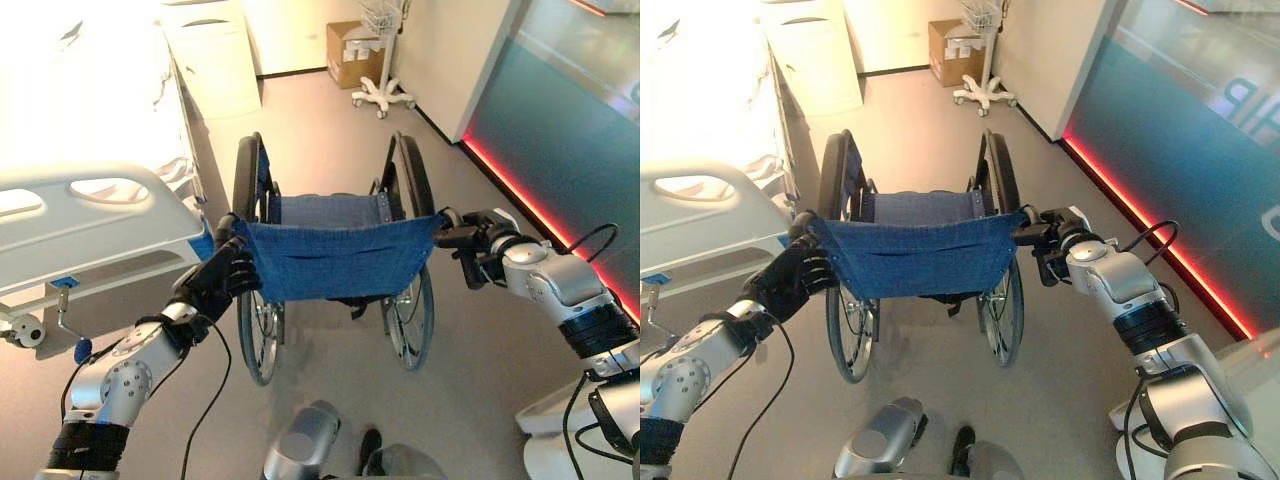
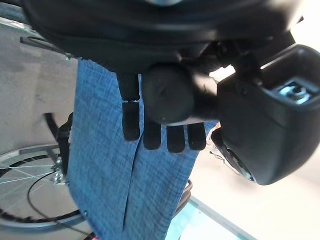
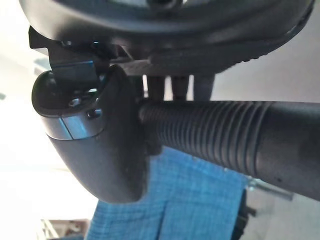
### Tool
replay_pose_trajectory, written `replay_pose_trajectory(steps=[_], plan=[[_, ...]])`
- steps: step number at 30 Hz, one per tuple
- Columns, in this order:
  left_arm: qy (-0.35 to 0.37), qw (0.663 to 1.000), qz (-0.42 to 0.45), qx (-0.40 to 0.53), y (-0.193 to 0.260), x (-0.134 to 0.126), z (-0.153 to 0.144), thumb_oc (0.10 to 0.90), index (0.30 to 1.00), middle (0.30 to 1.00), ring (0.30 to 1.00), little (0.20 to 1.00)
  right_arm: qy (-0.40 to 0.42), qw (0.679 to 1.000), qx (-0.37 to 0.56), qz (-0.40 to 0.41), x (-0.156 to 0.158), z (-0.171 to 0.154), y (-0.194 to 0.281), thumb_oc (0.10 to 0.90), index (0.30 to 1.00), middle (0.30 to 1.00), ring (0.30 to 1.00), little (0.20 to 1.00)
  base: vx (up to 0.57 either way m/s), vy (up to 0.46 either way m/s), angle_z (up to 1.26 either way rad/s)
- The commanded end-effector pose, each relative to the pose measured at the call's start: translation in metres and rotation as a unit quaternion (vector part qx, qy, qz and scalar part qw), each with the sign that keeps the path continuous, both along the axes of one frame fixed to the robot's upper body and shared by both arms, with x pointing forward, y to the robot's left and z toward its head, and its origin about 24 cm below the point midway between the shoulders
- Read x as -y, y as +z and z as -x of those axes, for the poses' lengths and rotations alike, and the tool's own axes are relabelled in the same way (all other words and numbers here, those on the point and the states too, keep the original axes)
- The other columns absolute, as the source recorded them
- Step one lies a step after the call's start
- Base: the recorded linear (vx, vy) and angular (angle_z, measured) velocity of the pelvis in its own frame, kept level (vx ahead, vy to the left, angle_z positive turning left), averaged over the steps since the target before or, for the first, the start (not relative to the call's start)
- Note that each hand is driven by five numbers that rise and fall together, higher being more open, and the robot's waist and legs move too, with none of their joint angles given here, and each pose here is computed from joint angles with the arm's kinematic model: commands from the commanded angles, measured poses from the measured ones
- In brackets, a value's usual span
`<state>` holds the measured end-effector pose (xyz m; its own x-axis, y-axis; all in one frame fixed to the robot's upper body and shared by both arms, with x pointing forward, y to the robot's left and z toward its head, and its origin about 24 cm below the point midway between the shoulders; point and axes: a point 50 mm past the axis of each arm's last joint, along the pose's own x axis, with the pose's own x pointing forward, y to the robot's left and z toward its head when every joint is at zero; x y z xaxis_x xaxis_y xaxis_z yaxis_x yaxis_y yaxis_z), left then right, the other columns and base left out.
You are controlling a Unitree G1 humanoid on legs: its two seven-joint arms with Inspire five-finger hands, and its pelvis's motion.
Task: Push the wheelchair next to the bed
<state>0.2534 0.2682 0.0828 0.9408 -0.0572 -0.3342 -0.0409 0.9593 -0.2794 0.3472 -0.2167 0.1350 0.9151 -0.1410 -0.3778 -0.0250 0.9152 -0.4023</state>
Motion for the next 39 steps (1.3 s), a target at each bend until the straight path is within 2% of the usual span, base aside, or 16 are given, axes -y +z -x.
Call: replay_pose_trajectory(steps=[1,5,14,17,20,27,31,39], plan=[[0.017,0.992,-0.011,0.126,0.046,-0.009,-0.015,0.400,0.300,0.300,0.300,0.300,0.100,0.987,0.120,-0.047,-0.042,-0.007,0.050,0.400,0.300,0.300,0.300,0.300,0.68,-0.115,0.17],[0.021,0.992,-0.013,0.123,0.041,-0.009,-0.012,0.400,0.300,0.300,0.300,0.300,0.098,0.988,0.110,-0.047,-0.041,-0.006,0.033,0.400,0.300,0.300,0.300,0.300,0.65,-0.048,-0.01],[0.011,0.992,-0.029,0.122,0.059,-0.014,-0.025,0.400,0.300,0.300,0.300,0.300,0.092,0.988,0.105,-0.068,-0.041,-0.008,0.009,0.400,0.300,0.300,0.300,0.300,0.56,0.021,-0.27],[-0.006,0.992,-0.029,0.124,0.067,-0.013,-0.032,0.400,0.300,0.300,0.300,0.300,0.087,0.987,0.112,-0.077,-0.043,-0.009,0.016,0.400,0.300,0.300,0.300,0.300,0.48,0.026,0.15],[-0.016,0.992,-0.024,0.123,0.070,-0.015,-0.037,0.400,0.300,0.300,0.300,0.300,0.095,0.988,0.111,-0.054,-0.045,-0.008,0.019,0.400,0.300,0.300,0.300,0.300,0.45,-0.014,0.38],[-0.043,0.985,-0.031,0.165,0.087,-0.005,-0.044,0.400,0.300,0.300,0.300,0.300,0.081,0.985,0.147,-0.042,-0.022,-0.004,0.052,0.400,0.300,0.300,0.300,0.300,0.44,-0.294,0.74],[-0.047,0.983,-0.037,0.171,0.087,-0.001,-0.039,0.400,0.300,0.300,0.300,0.300,0.086,0.983,0.152,-0.052,-0.023,-0.002,0.079,0.400,0.300,0.300,0.300,0.300,0.56,-0.485,0.92],[-0.025,0.989,0.005,0.146,0.064,0.001,-0.026,0.400,0.300,0.300,0.300,0.300,0.110,0.986,0.127,-0.024,-0.031,-0.009,0.070,0.400,0.300,0.300,0.300,0.300,0.35,-0.278,0.57]])
